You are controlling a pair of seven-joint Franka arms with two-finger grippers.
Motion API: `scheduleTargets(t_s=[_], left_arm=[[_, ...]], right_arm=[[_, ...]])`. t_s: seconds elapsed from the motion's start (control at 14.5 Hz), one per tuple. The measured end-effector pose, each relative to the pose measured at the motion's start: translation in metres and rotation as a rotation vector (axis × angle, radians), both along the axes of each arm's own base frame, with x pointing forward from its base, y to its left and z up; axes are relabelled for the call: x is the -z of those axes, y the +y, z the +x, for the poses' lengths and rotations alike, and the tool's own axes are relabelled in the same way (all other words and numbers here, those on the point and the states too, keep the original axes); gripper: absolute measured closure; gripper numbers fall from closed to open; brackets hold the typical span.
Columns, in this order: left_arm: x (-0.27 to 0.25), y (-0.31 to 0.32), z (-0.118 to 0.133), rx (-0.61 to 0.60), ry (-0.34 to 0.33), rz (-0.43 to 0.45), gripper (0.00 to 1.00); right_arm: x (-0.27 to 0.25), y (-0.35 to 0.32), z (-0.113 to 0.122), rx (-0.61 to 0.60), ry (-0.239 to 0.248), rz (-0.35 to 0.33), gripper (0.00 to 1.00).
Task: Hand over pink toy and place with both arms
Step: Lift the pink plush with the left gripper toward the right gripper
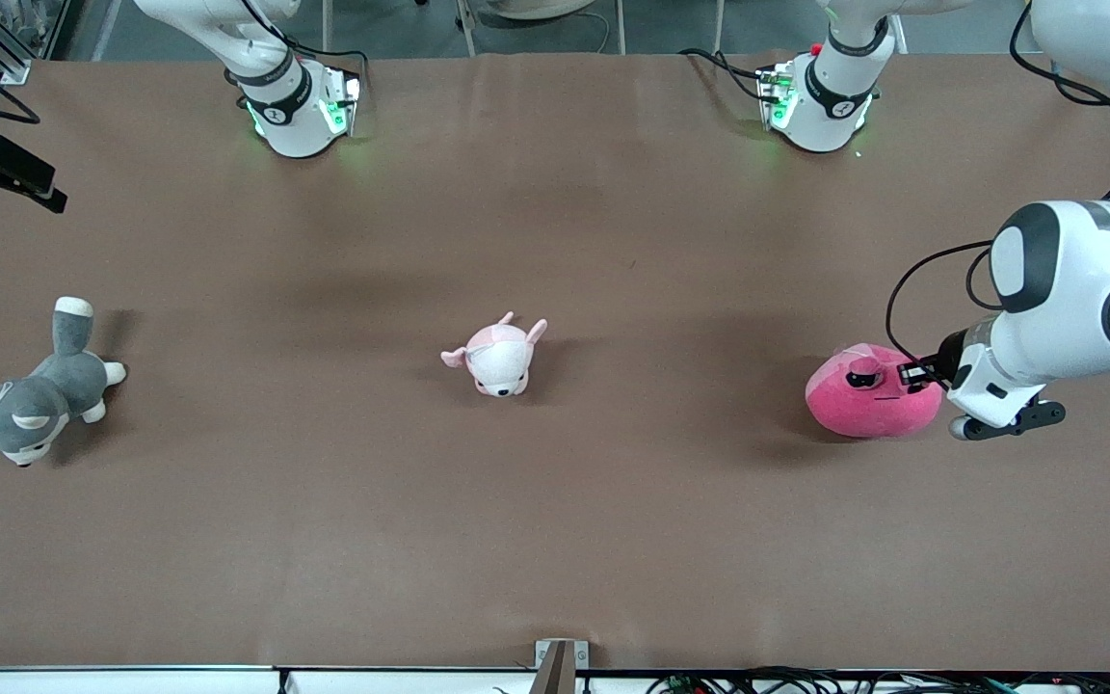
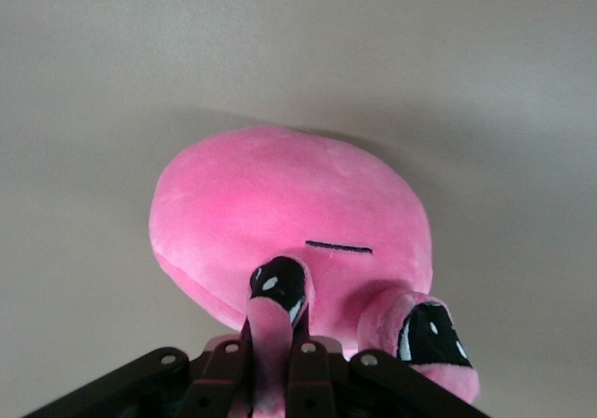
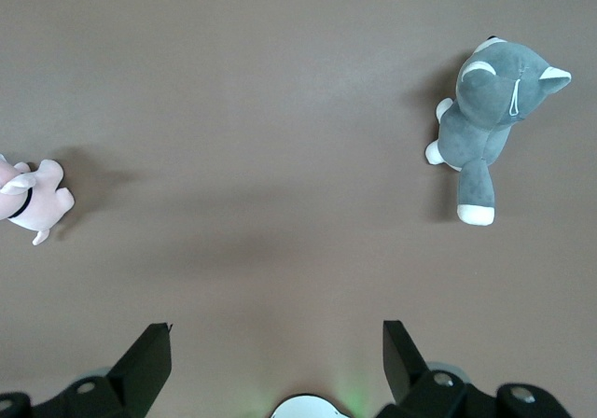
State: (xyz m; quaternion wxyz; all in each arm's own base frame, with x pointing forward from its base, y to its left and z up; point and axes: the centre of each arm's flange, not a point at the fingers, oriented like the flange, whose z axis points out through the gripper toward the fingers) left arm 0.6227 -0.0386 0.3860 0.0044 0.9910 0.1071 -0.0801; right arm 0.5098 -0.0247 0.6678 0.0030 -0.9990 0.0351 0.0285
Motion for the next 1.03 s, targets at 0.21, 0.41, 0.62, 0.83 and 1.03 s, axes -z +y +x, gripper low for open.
scheduleTargets(t_s=[0.21, 0.41, 0.62, 0.83, 1.03], left_arm=[[-0.059, -0.043, -0.005, -0.038, 0.021, -0.001, 0.87], [-0.119, -0.107, -0.016, -0.088, 0.015, -0.021, 0.87], [-0.156, -0.175, -0.035, -0.153, 0.021, -0.094, 0.87], [-0.180, -0.250, -0.065, -0.215, 0.026, -0.127, 0.87], [-0.198, -0.323, -0.099, -0.265, 0.003, -0.167, 0.87]], right_arm=[[0.000, 0.000, 0.000, 0.000, 0.000, 0.000, 0.00], [0.000, 0.000, 0.000, 0.000, 0.000, 0.000, 0.00], [-0.005, -0.001, 0.000, 0.003, -0.013, -0.001, 0.00], [0.002, -0.018, 0.004, 0.037, -0.004, -0.002, 0.00], [0.059, -0.042, 0.038, 0.073, 0.076, -0.003, 0.00]])
